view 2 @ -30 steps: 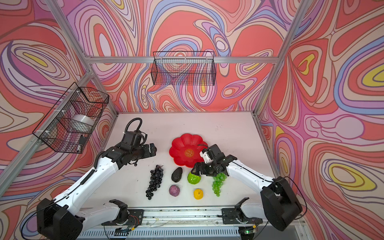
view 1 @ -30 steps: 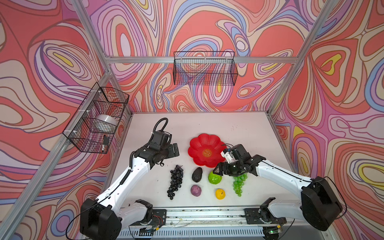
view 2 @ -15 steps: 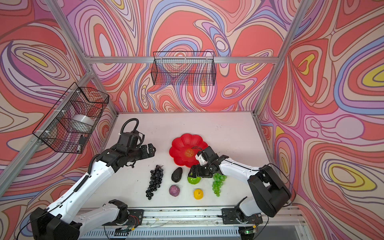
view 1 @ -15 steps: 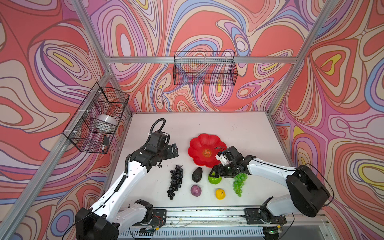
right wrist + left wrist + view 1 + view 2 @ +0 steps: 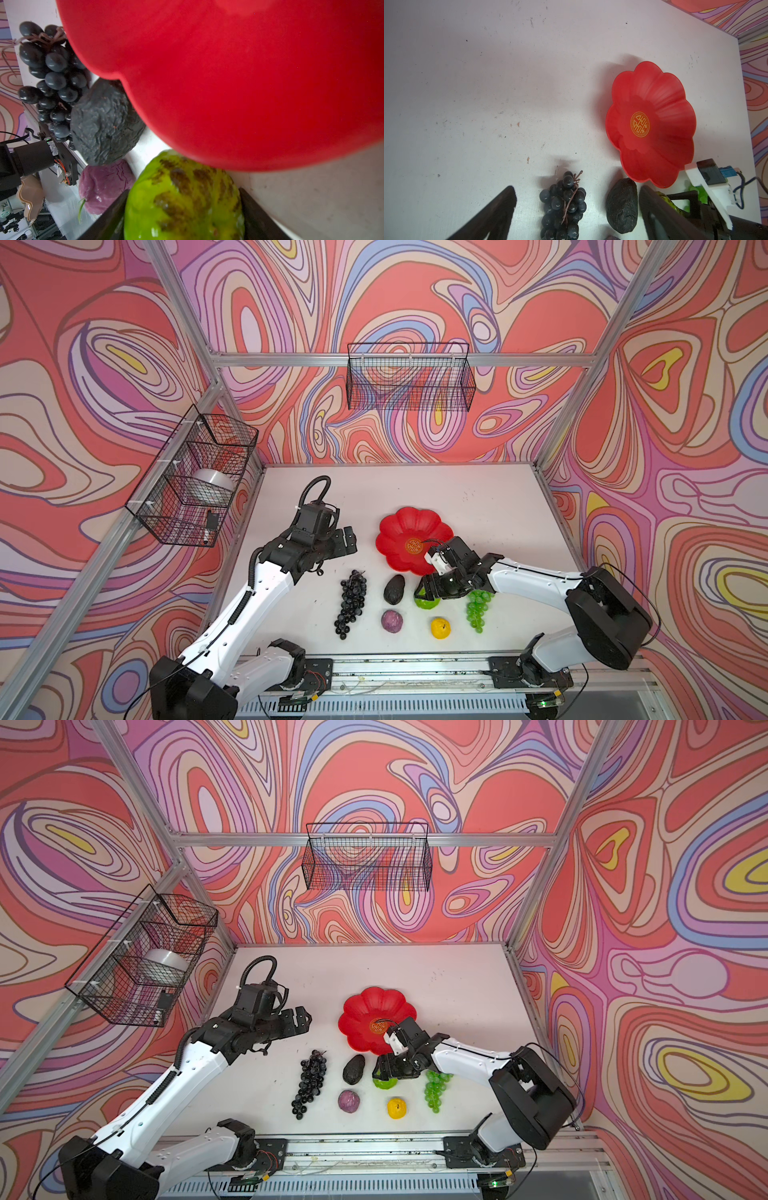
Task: Place and organize the fake fruits in the fruit bowl
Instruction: 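Lower the right gripper and grasp the lime-green bumpy fruit, then carry the green fruit into the red bowl and open the right gripper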
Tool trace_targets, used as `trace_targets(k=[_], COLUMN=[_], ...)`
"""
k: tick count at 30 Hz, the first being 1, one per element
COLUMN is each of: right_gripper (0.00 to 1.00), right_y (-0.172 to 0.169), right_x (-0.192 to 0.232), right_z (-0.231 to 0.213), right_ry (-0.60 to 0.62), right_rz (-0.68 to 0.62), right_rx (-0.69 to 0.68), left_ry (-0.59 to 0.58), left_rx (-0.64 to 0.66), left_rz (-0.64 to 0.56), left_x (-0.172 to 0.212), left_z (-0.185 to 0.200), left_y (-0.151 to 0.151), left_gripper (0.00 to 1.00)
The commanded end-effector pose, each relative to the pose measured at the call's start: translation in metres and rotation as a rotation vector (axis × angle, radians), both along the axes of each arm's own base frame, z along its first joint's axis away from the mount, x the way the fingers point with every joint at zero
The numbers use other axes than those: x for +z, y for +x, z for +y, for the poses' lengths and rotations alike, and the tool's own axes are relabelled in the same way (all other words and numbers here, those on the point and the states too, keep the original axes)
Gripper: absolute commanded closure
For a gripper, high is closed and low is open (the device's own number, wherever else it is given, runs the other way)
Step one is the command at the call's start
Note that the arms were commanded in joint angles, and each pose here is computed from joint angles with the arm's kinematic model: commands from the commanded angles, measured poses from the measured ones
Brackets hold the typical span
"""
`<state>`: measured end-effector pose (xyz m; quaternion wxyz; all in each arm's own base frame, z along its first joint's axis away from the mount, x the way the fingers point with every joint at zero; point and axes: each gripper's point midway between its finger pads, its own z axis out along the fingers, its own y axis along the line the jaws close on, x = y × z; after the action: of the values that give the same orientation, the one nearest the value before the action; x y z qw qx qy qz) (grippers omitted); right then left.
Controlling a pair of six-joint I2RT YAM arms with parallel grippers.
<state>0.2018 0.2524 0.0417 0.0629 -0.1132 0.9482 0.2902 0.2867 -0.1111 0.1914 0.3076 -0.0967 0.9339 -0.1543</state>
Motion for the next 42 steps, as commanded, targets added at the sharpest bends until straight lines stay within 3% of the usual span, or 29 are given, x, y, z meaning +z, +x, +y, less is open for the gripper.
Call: trace_targets(k=[1, 6, 18, 24, 30, 36, 42], right_gripper=[0.39, 0.51, 0.53, 0.54, 0.54, 0.54, 0.53], right_y=[0.001, -0.002, 0.007, 0.047, 0.116, 0.172, 0.192], right_x=[0.004, 0.011, 0.077, 0.114, 0.119, 0.095, 0.059], right_z=[-0.003, -0.010, -0.020, -0.001, -0.002, -0.014, -0.007], right_ry=[-0.035, -0.046, -0.054, -0.079, -0.223, -0.267, -0.284], right_rz=[-0.036, -0.056, -0.156, -0.282, -0.410, -0.436, -0.412], right_rx=[-0.012, -0.022, -0.067, -0.016, 0.014, -0.038, -0.033], left_ry=[0.015, 0.034, 0.089, 0.117, 0.112, 0.132, 0.133], left_rx=[0.019, 0.034, 0.077, 0.090, 0.110, 0.123, 0.127], left_rz=[0.010, 0.003, -0.033, -0.041, -0.045, -0.063, -0.069], left_x=[0.002, 0.002, 0.007, 0.004, 0.002, 0.010, 0.012], left_z=[0.006, 0.010, 0.023, 0.031, 0.037, 0.044, 0.045], left_y=[-0.008, -0.007, -0.003, -0.009, -0.019, -0.024, -0.025], left_gripper=[0.05, 0.05, 0.04, 0.04, 0.04, 0.04, 0.03])
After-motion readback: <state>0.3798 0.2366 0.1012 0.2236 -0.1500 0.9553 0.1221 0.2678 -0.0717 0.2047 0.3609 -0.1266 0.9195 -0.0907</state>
